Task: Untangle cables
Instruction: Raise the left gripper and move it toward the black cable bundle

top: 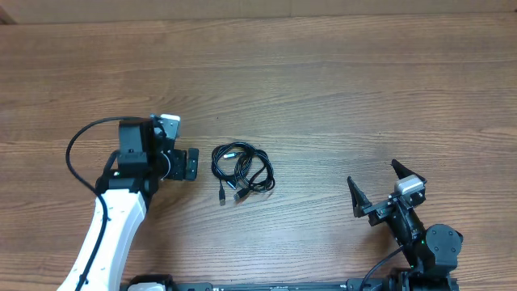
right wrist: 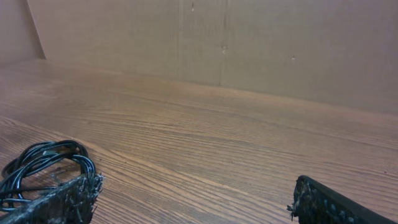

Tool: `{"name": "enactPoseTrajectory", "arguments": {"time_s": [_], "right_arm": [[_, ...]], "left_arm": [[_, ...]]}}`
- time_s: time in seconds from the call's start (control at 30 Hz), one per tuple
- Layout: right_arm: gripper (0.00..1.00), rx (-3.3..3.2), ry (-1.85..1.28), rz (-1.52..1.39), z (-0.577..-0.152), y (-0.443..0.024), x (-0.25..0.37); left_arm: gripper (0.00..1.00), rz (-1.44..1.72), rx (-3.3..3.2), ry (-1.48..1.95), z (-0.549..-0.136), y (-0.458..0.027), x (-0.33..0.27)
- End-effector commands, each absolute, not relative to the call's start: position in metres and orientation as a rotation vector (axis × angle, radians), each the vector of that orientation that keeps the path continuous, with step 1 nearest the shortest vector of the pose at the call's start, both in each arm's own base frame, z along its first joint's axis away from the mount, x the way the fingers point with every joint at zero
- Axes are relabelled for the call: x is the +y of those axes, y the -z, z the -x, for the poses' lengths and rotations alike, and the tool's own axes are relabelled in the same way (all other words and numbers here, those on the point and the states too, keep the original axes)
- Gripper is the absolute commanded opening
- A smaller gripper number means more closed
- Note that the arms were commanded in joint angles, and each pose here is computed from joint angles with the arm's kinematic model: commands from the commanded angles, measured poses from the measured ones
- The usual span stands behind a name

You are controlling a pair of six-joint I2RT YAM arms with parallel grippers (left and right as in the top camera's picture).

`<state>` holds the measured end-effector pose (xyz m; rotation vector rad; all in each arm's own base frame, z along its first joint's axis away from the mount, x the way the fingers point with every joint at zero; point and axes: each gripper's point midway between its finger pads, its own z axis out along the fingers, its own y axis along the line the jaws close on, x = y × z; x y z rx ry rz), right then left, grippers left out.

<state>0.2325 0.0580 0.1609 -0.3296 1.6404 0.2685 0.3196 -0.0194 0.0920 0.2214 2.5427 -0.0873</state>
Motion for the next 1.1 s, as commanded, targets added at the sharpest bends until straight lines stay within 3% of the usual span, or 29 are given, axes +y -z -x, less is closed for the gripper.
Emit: {"name": "enactPoseTrajectory", "arguments": {"time_s": [0.0,1.07], "right_arm": [[1.0,1.637,-0.253,0.328,-0.2318,-0.1663,0.0561],[1.0,1.637,-0.253,0.328,-0.2318,-0.1663,0.0561]], "left_arm": [[1.0,-0.267,2.539,0.068,-0.33,-0.0981,-0.0219],[1.0,-0.274,2.56,0.095,-0.3347,-0.0944,-0.0252]]}}
